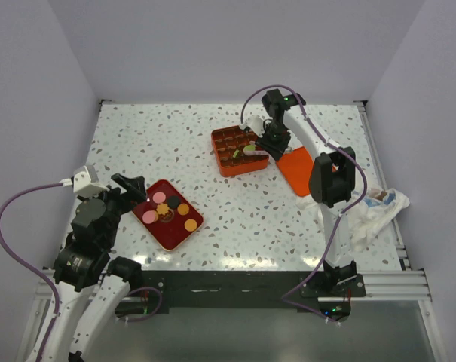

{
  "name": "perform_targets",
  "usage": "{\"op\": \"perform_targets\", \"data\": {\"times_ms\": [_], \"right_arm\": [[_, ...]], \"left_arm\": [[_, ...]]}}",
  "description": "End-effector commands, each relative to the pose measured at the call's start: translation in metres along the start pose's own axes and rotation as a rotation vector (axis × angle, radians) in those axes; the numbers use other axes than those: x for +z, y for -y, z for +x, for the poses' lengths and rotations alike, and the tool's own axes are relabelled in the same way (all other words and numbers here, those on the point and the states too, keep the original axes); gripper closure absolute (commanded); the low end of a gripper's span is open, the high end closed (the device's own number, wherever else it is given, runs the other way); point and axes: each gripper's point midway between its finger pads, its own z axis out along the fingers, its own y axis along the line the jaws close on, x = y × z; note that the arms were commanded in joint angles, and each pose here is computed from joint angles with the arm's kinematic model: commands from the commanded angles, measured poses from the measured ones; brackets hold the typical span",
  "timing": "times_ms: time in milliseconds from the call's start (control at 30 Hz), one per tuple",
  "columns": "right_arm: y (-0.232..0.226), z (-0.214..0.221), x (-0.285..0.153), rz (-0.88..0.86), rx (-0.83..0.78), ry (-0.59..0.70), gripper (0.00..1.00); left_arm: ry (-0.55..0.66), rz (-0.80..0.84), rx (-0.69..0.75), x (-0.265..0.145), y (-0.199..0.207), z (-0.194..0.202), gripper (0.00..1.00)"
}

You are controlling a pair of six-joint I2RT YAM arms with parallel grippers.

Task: Pack the cookies
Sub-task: Place the fake cookies in the packing box.

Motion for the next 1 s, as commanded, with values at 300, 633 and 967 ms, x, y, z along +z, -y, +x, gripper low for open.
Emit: {"op": "perform_targets", "data": {"times_ms": [300, 633, 967], "right_arm": [[-0.0058, -0.0027, -0.0070, -0.019, 0.016, 0.024, 0.67], [-0.0107, -0.0041, -0.0049, -0.032, 0.019, 0.025, 0.64], [-0.0091, -0.0062, -0.0059, -0.024, 0.018, 0.030, 0.61]], "left_arm": [[0.029, 0.030, -0.024, 0.0030, 0.0088, -0.0072, 0.12], [0.028, 0.031, -0.023, 0.0039, 0.0094, -0.0072, 0.12], [0.027, 0.030, -0.021, 0.0039, 0.0091, -0.0069, 0.12]]}}
